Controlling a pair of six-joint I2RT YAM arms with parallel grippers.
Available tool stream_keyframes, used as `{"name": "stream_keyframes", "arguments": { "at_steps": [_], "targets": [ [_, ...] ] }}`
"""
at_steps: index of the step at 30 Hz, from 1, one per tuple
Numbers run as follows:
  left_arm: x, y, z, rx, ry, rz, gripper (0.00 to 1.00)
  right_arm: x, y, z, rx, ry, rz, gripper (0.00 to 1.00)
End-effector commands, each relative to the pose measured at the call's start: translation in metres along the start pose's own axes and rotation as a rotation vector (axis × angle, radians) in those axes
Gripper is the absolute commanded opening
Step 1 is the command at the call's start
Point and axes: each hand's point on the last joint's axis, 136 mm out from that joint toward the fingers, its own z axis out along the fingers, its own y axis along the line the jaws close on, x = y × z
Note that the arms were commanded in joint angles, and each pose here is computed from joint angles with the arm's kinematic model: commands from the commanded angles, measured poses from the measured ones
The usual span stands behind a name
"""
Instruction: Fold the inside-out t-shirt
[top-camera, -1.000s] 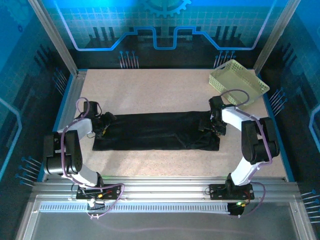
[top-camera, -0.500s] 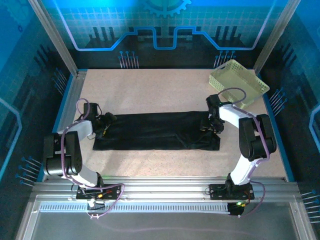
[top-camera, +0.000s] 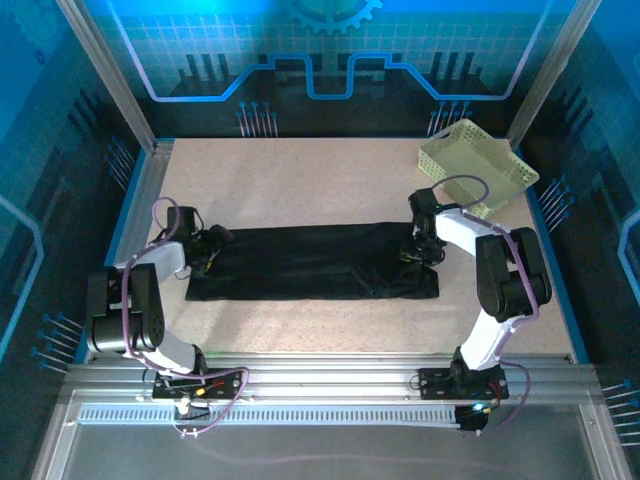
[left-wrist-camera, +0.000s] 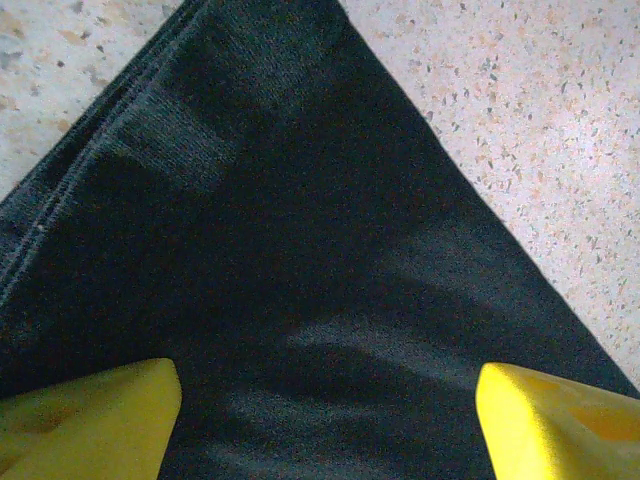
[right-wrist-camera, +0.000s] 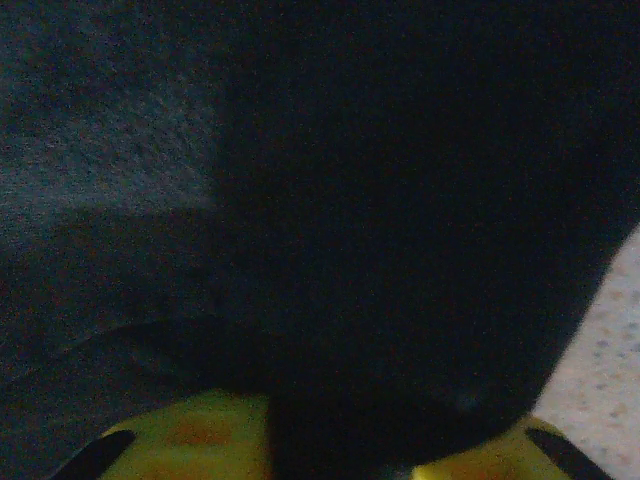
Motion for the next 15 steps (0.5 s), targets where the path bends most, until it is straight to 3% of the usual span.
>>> {"name": "stream_keyframes", "arguments": {
  "at_steps": [1, 15],
  "targets": [
    [0.016, 0.016, 0.002, -0.039, 0.043, -0.030, 0.79, 0.007, -0.001, 0.008, 0.016, 0.014, -0.006, 0.25],
    [0.015, 0.015, -0.001, -0.037, 0.036, -0.032, 0.80, 0.004, -0.016, -0.001, 0.032, -0.025, 0.025, 0.07]
  ]
}}
